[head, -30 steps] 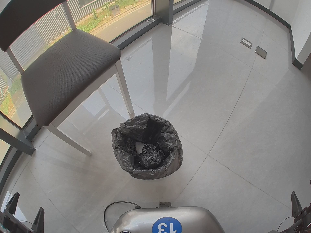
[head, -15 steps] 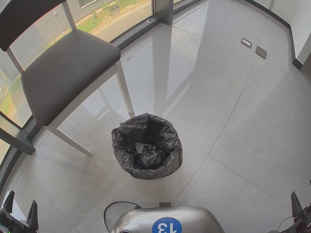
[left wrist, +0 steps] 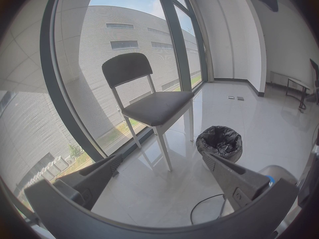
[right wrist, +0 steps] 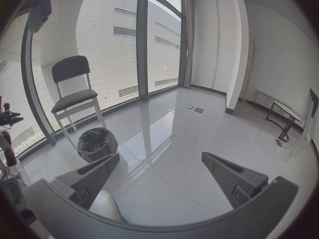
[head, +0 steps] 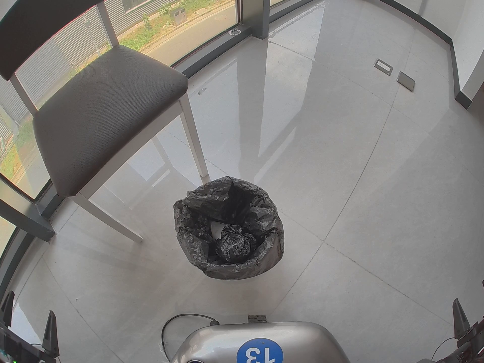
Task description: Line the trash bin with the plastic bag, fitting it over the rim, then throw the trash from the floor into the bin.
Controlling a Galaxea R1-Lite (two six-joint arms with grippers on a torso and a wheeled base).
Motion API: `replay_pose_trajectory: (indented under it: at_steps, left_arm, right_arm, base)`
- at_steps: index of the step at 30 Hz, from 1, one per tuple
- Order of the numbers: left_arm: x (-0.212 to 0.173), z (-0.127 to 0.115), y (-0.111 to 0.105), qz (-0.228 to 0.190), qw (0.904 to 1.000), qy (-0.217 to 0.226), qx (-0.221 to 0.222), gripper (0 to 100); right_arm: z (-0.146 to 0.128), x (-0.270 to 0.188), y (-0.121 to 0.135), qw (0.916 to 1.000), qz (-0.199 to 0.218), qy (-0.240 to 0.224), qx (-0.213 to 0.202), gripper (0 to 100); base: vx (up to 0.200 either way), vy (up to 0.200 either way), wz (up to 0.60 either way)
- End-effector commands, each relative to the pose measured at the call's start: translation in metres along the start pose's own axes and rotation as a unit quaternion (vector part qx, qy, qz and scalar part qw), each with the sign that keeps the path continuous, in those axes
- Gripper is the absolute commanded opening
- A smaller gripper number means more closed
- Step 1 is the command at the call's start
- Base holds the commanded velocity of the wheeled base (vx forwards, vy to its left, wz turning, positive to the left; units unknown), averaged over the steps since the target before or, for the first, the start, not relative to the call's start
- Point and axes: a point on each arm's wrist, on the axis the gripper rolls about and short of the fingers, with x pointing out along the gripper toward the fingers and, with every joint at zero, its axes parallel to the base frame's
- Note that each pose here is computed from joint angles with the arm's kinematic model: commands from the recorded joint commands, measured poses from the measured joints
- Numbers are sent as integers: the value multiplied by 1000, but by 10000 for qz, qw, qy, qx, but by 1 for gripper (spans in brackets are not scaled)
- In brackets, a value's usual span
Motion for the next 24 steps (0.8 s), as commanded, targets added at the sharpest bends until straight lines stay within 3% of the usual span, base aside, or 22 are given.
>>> replay_pose_trajectory:
  at_steps: [1, 5, 6, 8, 11, 12, 13, 14, 16, 17, 18, 19, 22, 24]
  left_arm:
    - [0, -3, -1, -34, 9983, -77, -575, 100]
    - [0, -3, -2, -327, 9966, -94, -756, 100]
    - [-1, -2, -3, -621, 9928, -86, -1020, 100]
    - [-2, -3, -5, -1114, 9886, -60, -1009, 100]
    - [-2, -3, -5, -1114, 9886, -60, -1009, 100]
    - [-3, -2, -7, -1594, 9863, -60, -411, 100]
    - [-3, -2, -7, -1586, 9869, -79, -290, 100]
    - [-3, -2, -7, -1563, 9873, -79, -267, 100]
    - [-2, -3, -3, -636, 9978, 53, -193, 100]
    - [-2, -4, 0, 32, 9995, 156, -267, 100]
    - [-2, -4, 0, 124, 9994, 163, -267, 100]
    - [-2, -3, 3, 760, 9967, 160, -227, 100]
    - [0, -3, 3, 672, 9974, -54, -248, 100]
    - [0, -2, 0, 171, 9994, -131, -285, 100]
  right_arm:
    - [-5, 1, 0, 10000, 5, 62, -2, 100]
    - [-5, 1, 0, 10000, -3, 62, 29, 100]
    - [-5, 1, 0, 10000, -11, 54, 44, 100]
    - [-5, 1, 0, 10000, -26, 54, 75, 100]
    - [-5, 1, 0, 10000, -26, 54, 75, 100]
    - [-5, 1, 0, 9999, -50, 62, 128, 100]
    - [-5, 1, 0, 9999, -57, 62, 143, 100]
    - [-5, 1, 0, 9999, -58, 62, 151, 100]
    - [-5, 1, 0, 9998, -88, 54, 189, 100]
    - [-5, 1, 0, 9998, -88, 54, 189, 100]
    - [-5, 1, 0, 9998, -88, 54, 197, 100]
    - [-5, 1, 0, 9998, -88, 54, 189, 100]
    - [-5, 1, 0, 9998, -88, 70, 189, 100]
    - [-5, 1, 0, 9998, -88, 70, 189, 100]
  base:
    - [0, 0, 0]
    - [0, 0, 0]
    - [0, 0, 0]
    - [0, 0, 0]
    - [0, 0, 0]
    - [0, 0, 0]
    - [0, 0, 0]
    - [0, 0, 0]
    - [0, 0, 0]
    - [0, 0, 0]
    - [0, 0, 0]
    - [0, 0, 0]
    - [0, 0, 0]
    - [0, 0, 0]
